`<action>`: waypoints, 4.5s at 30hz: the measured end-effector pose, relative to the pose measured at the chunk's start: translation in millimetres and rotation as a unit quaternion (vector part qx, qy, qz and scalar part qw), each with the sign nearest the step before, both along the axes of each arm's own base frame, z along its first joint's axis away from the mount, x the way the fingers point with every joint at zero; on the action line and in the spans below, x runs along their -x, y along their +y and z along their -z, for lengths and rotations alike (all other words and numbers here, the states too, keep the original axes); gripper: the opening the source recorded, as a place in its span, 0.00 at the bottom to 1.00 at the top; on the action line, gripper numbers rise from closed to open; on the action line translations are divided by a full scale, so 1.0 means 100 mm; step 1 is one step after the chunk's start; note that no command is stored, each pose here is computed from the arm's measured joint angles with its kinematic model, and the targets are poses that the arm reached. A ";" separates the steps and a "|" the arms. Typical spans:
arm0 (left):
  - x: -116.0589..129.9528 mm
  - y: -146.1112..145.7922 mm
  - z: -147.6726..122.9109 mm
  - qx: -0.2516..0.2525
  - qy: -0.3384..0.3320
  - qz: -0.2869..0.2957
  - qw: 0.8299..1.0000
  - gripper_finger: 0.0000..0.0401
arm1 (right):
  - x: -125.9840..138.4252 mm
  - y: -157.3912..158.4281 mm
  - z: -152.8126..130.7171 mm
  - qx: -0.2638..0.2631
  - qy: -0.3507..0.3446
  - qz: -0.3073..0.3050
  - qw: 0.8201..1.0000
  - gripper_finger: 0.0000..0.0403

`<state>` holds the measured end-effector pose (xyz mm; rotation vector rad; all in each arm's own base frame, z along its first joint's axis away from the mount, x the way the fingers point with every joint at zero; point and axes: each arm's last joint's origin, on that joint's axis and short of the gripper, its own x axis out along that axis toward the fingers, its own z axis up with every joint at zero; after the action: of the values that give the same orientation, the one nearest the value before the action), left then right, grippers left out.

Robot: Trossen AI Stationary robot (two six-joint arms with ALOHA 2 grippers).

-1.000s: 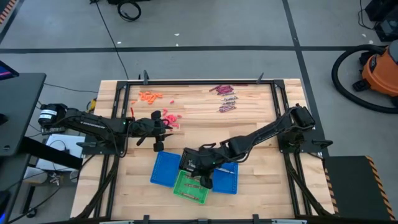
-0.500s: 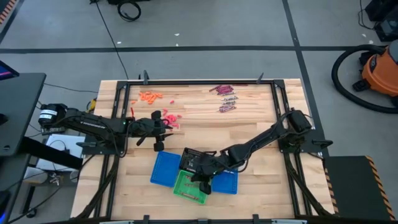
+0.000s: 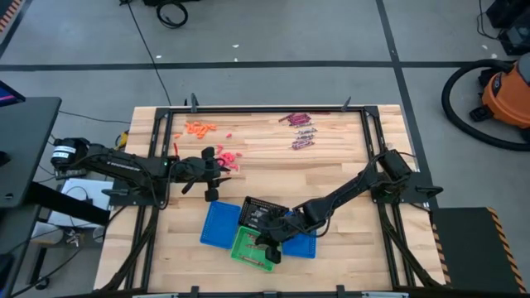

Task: Sort crayons
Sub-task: Put the pink crayon into the green bin

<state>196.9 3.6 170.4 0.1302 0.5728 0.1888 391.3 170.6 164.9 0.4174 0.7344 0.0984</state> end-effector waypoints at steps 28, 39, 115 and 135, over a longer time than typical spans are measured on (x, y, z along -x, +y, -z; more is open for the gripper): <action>0.00 0.00 0.00 0.000 -0.001 0.000 1.000 0.35 | 0.06 -0.25 -0.33 0.025 -0.001 -0.009 1.000 0.21; 0.00 0.00 0.00 0.000 -0.001 0.000 1.000 0.35 | 0.21 -0.71 -0.47 0.179 0.064 0.073 0.979 0.21; 0.14 0.00 0.18 -0.033 -0.118 0.019 0.992 0.35 | 1.01 -3.16 0.22 0.288 0.353 -0.023 0.890 0.29; 0.14 0.00 0.18 -0.036 -0.118 0.019 0.992 0.35 | 1.02 -2.96 0.21 0.194 0.362 -0.060 0.910 0.25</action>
<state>182.9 3.9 152.4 0.1858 0.3269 0.1843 288.8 -125.4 144.1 0.0075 1.4846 -0.0968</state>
